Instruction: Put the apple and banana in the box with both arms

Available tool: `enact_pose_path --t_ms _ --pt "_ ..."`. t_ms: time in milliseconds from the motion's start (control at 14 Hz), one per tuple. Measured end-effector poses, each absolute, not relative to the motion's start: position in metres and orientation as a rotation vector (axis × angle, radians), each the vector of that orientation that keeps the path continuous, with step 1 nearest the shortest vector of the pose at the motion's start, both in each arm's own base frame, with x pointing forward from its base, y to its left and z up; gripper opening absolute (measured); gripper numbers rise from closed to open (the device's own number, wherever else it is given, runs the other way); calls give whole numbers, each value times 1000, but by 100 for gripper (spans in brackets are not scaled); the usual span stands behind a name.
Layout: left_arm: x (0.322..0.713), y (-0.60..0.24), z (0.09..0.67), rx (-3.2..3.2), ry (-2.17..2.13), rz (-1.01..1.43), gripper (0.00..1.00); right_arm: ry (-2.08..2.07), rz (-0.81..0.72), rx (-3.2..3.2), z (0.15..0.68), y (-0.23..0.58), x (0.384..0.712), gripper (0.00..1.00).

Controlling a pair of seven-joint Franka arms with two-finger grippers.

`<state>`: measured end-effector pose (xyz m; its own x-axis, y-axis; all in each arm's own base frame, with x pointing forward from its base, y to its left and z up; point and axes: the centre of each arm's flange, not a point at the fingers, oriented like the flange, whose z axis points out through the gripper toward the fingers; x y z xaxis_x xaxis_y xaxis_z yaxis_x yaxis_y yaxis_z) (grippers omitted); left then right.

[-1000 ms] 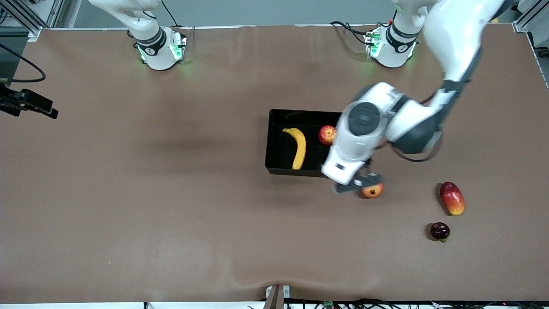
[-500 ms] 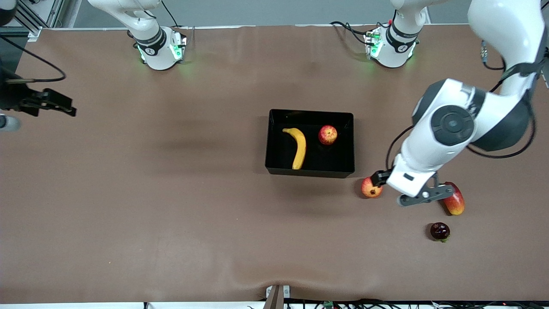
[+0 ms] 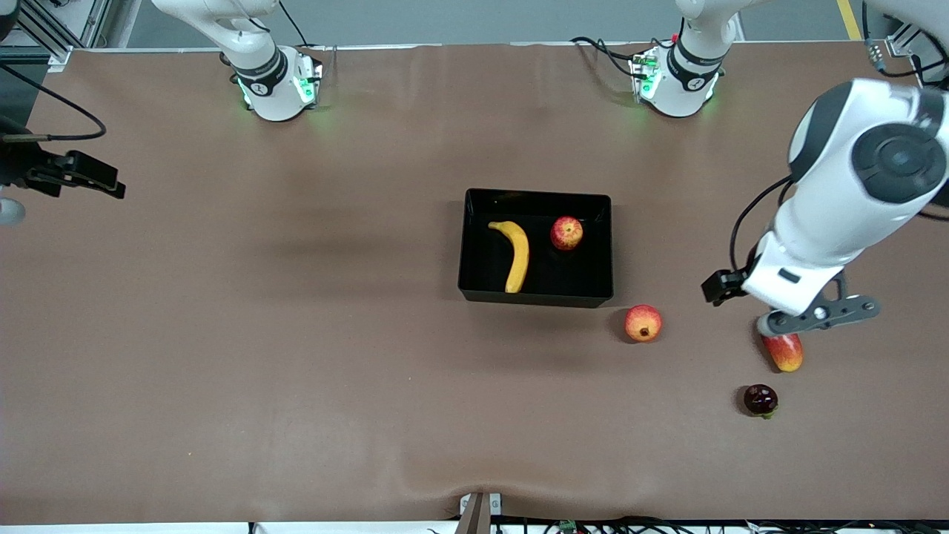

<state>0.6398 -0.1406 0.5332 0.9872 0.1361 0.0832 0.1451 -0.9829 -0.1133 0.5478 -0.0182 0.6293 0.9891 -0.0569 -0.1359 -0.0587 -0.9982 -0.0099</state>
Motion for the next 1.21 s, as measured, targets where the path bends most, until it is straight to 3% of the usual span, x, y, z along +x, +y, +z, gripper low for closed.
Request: enact_pose_path --t_ms 714,1214 --pt "595 -127 617 -3027 -61 -147 100 116 171 -3117 636 -27 546 100" --pt "560 -87 640 -3097 -98 -86 100 112 171 -3116 636 -26 546 100"
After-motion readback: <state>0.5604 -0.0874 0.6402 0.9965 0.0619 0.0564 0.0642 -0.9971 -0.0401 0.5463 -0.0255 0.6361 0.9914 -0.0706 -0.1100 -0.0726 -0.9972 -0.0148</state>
